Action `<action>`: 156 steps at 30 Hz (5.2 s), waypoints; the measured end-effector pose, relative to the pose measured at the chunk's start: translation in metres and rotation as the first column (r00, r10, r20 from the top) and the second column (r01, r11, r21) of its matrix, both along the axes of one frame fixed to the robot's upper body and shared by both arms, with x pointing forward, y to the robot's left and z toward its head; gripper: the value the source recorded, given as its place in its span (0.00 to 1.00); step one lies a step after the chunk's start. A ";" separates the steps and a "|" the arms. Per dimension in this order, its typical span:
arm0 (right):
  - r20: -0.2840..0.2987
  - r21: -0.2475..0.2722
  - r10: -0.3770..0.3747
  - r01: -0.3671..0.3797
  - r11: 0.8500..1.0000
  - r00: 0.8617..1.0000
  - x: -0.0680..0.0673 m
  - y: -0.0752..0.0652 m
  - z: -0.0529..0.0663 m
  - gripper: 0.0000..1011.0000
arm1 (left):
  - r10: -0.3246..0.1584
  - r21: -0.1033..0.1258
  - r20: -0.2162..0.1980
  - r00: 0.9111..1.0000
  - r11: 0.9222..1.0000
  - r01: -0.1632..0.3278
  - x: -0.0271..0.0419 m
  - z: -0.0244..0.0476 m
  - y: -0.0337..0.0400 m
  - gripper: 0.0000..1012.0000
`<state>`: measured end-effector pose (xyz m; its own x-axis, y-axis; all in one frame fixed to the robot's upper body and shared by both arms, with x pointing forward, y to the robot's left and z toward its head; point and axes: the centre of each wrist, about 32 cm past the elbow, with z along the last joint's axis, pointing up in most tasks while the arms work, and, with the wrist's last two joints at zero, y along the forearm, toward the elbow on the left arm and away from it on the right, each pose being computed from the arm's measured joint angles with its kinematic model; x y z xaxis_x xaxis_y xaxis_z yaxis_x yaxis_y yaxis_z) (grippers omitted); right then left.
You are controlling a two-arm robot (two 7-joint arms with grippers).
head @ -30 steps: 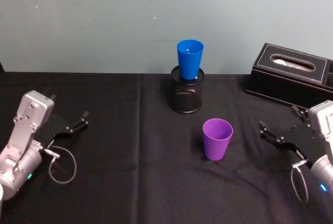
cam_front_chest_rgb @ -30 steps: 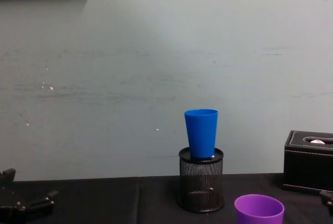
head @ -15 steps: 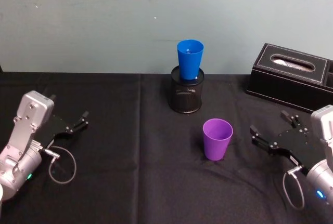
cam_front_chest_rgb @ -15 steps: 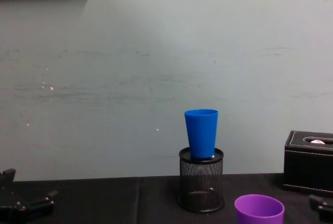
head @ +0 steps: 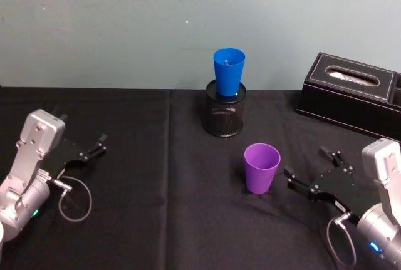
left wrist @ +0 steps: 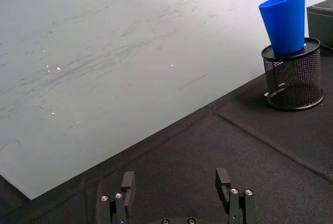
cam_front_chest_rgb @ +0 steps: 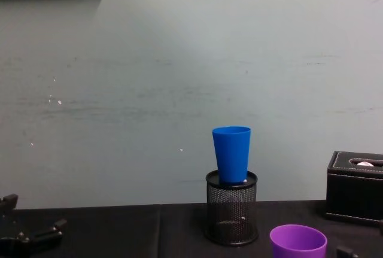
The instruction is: Pick up one cup with a gripper and tap it against the other cup.
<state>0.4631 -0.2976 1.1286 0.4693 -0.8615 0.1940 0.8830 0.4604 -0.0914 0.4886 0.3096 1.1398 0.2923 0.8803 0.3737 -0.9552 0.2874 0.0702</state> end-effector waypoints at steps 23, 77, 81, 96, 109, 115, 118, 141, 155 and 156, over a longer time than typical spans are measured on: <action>-0.042 0.041 0.087 -0.085 0.996 0.995 -0.005 0.015 -0.012 0.99 | 0.000 0.000 0.000 1.000 1.000 0.000 0.0000 0.0000 0.0000 1.00; -0.020 0.110 0.181 -0.178 0.978 0.983 0.039 0.034 -0.019 0.99 | 0.000 0.000 0.000 1.000 1.000 0.000 0.0000 0.0000 0.0000 1.00; -0.027 0.110 0.183 -0.179 0.978 0.983 0.041 0.034 -0.021 0.99 | 0.000 0.000 0.000 1.000 1.000 0.000 0.0000 0.0000 0.0000 1.00; -0.037 0.118 0.198 -0.193 0.974 0.980 0.047 0.037 -0.025 0.99 | 0.000 0.000 0.000 1.000 1.000 0.000 0.0000 0.0000 0.0000 1.00; -0.036 0.119 0.198 -0.192 0.974 0.980 0.046 0.036 -0.025 0.94 | 0.000 0.000 0.000 1.000 1.000 0.000 0.0000 0.0000 0.0000 1.00; -0.036 0.119 0.197 -0.191 0.974 0.980 0.046 0.036 -0.024 0.78 | 0.000 0.000 0.000 1.000 1.000 0.000 0.0000 0.0000 0.0000 1.00; -0.036 0.119 0.196 -0.191 0.974 0.980 0.046 0.036 -0.024 0.76 | 0.000 0.000 0.000 1.000 1.000 0.000 0.0000 0.0000 0.0000 1.00; -0.036 0.119 0.195 -0.190 0.975 0.980 0.046 0.036 -0.024 0.73 | 0.000 0.000 0.000 1.000 1.000 0.000 0.0000 0.0000 0.0000 1.00; -0.036 0.119 0.195 -0.190 0.975 0.980 0.046 0.036 -0.024 0.73 | 0.000 0.000 0.000 1.000 1.000 0.000 0.0000 0.0000 0.0000 1.00; -0.036 0.119 0.195 -0.190 0.975 0.980 0.046 0.036 -0.024 0.73 | 0.000 0.000 0.000 1.000 1.000 0.000 0.0000 0.0000 0.0000 1.00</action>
